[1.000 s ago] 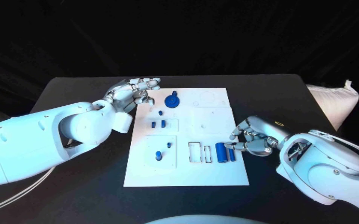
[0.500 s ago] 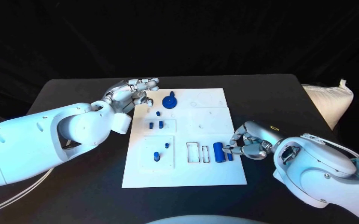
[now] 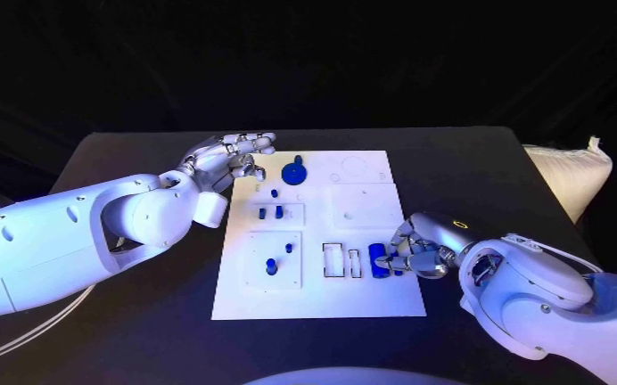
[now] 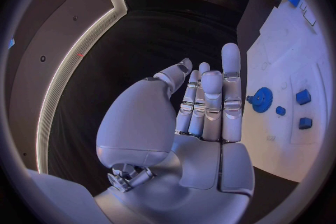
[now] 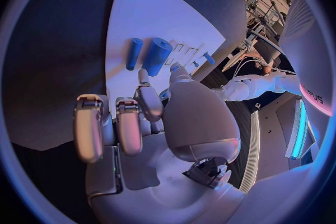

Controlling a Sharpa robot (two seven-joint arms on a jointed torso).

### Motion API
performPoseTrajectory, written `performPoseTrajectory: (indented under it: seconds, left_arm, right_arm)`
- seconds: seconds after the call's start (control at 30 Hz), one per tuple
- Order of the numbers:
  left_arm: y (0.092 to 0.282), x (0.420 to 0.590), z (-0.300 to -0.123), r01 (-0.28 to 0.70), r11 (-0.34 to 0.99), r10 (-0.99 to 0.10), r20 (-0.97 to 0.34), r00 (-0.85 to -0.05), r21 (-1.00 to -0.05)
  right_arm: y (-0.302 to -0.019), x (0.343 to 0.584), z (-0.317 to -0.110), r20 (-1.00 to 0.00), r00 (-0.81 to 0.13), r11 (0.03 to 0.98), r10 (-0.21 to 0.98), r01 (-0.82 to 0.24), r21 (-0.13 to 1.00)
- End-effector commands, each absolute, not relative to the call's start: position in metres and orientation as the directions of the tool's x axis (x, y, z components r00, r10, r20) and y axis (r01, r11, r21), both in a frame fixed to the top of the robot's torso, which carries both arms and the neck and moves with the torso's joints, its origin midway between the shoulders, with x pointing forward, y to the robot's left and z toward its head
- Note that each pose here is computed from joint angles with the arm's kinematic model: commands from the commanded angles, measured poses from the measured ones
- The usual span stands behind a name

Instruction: Assemble the parts on the task board

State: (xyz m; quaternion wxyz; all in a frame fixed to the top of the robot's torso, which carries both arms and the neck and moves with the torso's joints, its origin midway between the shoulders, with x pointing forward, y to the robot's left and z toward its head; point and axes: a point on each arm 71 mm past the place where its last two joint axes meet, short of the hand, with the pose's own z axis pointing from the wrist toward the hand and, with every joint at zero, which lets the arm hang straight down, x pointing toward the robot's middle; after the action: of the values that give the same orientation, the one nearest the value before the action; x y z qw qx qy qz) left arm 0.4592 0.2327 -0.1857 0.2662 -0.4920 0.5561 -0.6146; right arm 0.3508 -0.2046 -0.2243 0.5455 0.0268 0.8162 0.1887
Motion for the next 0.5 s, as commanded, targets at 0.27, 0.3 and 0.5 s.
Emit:
performPoseTrajectory:
  seconds: [0.27,0.3,0.5]
  left_arm:
    - [0.231,0.458,-0.185,-0.220,-0.245,-0.863,0.315,-0.395,-0.944]
    - [0.231,0.458,-0.185,-0.220,-0.245,-0.863,0.315,-0.395,-0.944]
    - [0.232,0.458,-0.185,-0.220,-0.244,-0.863,0.315,-0.394,-0.944]
  right_arm:
    - [-0.199,0.355,-0.232,-0.902,-0.391,0.941,0.181,-0.199,0.275]
    - [-0.198,0.355,-0.234,-0.902,-0.394,0.941,0.179,-0.200,0.274]
    - [-0.194,0.356,-0.241,-0.896,-0.411,0.941,0.167,-0.204,0.269]
